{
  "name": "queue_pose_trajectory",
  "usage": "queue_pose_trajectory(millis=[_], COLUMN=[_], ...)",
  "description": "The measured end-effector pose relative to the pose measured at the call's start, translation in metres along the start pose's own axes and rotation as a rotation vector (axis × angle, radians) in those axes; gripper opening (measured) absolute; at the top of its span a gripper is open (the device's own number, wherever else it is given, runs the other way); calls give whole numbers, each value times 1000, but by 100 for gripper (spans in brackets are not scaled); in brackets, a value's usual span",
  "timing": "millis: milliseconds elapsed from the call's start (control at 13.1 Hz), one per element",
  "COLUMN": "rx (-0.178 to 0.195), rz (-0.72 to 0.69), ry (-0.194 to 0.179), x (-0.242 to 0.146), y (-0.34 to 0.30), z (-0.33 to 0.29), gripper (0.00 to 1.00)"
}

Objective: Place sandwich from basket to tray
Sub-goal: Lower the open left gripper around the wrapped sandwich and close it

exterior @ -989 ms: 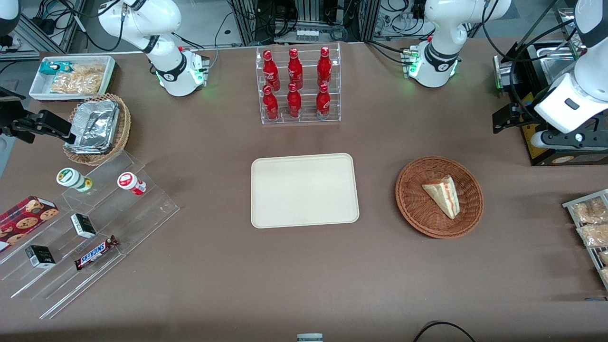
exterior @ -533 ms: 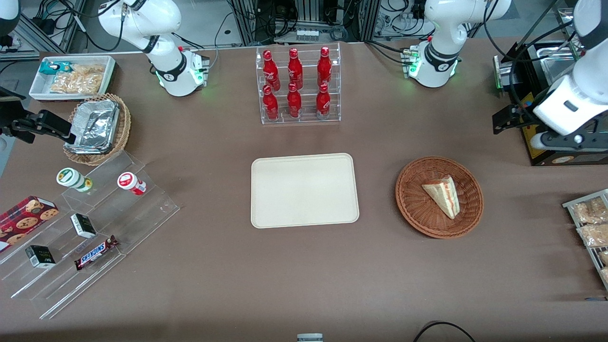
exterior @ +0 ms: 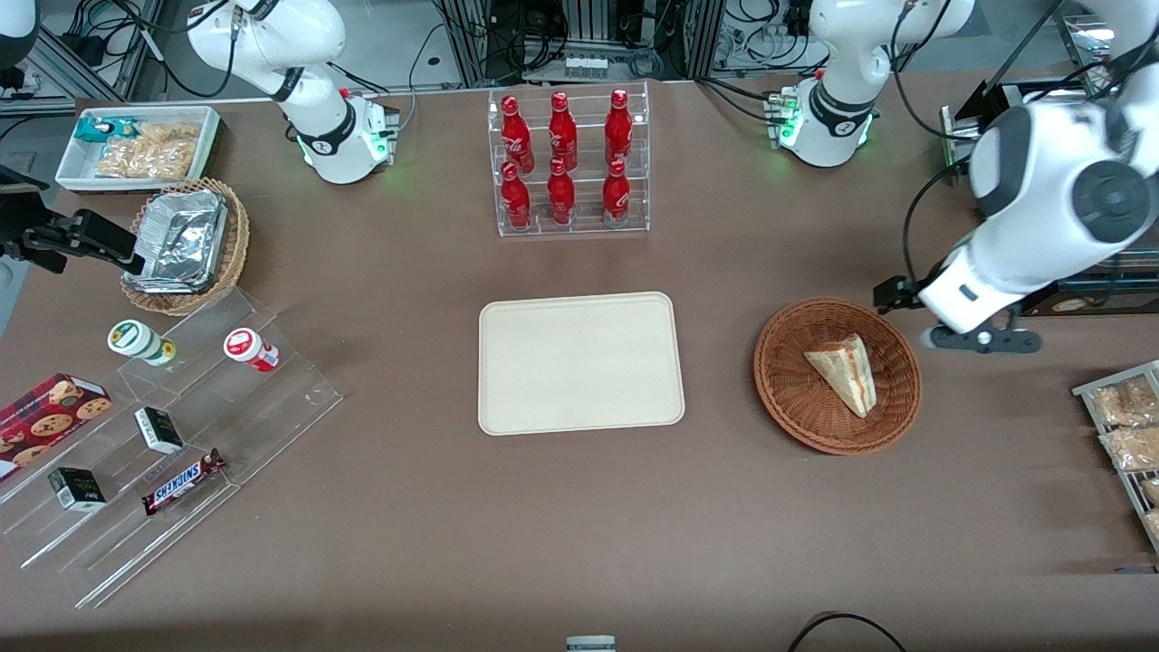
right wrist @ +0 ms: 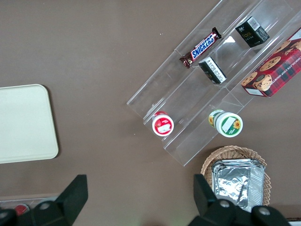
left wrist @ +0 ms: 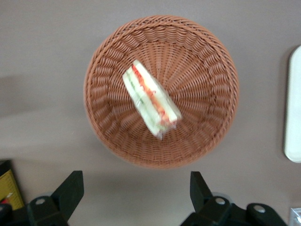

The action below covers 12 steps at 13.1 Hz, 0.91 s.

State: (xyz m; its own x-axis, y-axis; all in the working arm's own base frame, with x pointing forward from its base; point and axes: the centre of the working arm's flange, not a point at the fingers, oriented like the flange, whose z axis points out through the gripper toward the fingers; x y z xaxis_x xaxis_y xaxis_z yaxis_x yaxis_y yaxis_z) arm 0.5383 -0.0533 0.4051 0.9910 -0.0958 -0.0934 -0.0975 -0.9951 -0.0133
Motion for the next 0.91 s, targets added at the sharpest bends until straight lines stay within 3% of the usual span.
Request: queue_pose_trajectory(millis=[228,609,761,913], rx=[-6,-30,-38,-45], rz=[-62,-567,-694,-731], ry=[75,79,74,71], x=[-9,-10,-7,-2], y=[1,12,20,20], z=[51,70,82,98], gripper=[100,100,100,100])
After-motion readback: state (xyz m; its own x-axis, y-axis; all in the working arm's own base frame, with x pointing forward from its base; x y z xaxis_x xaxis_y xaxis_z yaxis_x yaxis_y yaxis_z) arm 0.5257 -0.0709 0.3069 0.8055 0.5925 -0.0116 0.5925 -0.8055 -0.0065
